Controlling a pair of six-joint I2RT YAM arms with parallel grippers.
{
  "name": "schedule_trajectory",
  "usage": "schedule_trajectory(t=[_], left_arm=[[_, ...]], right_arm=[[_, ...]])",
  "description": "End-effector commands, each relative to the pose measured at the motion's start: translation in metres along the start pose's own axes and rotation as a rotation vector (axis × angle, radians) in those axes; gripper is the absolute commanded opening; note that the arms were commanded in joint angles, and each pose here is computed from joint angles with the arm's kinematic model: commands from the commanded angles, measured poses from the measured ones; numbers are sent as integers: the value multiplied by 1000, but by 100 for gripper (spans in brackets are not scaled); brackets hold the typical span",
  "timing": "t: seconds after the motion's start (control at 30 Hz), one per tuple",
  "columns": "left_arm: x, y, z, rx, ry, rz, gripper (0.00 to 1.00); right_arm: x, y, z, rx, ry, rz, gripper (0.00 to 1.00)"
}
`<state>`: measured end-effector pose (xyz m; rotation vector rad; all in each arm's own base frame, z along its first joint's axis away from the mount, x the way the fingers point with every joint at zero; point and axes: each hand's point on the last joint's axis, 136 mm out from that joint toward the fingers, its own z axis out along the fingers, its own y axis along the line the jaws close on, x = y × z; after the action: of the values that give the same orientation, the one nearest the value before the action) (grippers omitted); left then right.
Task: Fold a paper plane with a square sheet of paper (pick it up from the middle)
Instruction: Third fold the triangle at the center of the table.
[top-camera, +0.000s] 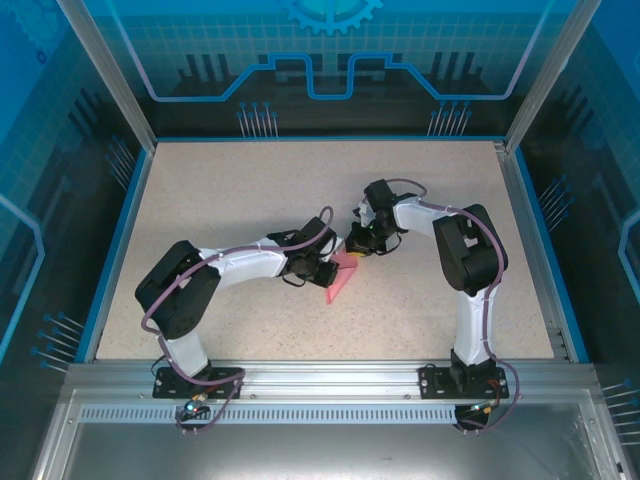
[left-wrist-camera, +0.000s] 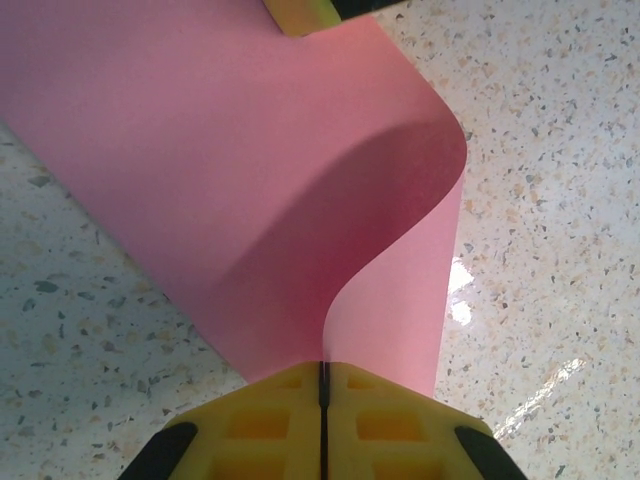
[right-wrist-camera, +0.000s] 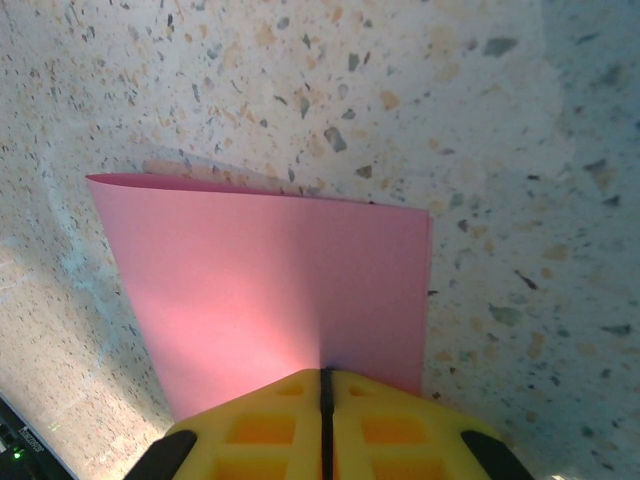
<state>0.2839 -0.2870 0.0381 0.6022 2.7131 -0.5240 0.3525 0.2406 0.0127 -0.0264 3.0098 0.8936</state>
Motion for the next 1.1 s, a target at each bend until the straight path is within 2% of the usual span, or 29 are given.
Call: schedule_trajectory(t=[0.0,0.6,1.07], left_arm=[[-5,6,1,-16,6,9,8],[-6,21,8,-95,17,6,9],[-3,23,9,-100,26,-1,10]], right_arm=[[13,-12,10,56,55,11,9],[13,-12,8,53,54,16,10],[13,-14,7,53,55,19,10]])
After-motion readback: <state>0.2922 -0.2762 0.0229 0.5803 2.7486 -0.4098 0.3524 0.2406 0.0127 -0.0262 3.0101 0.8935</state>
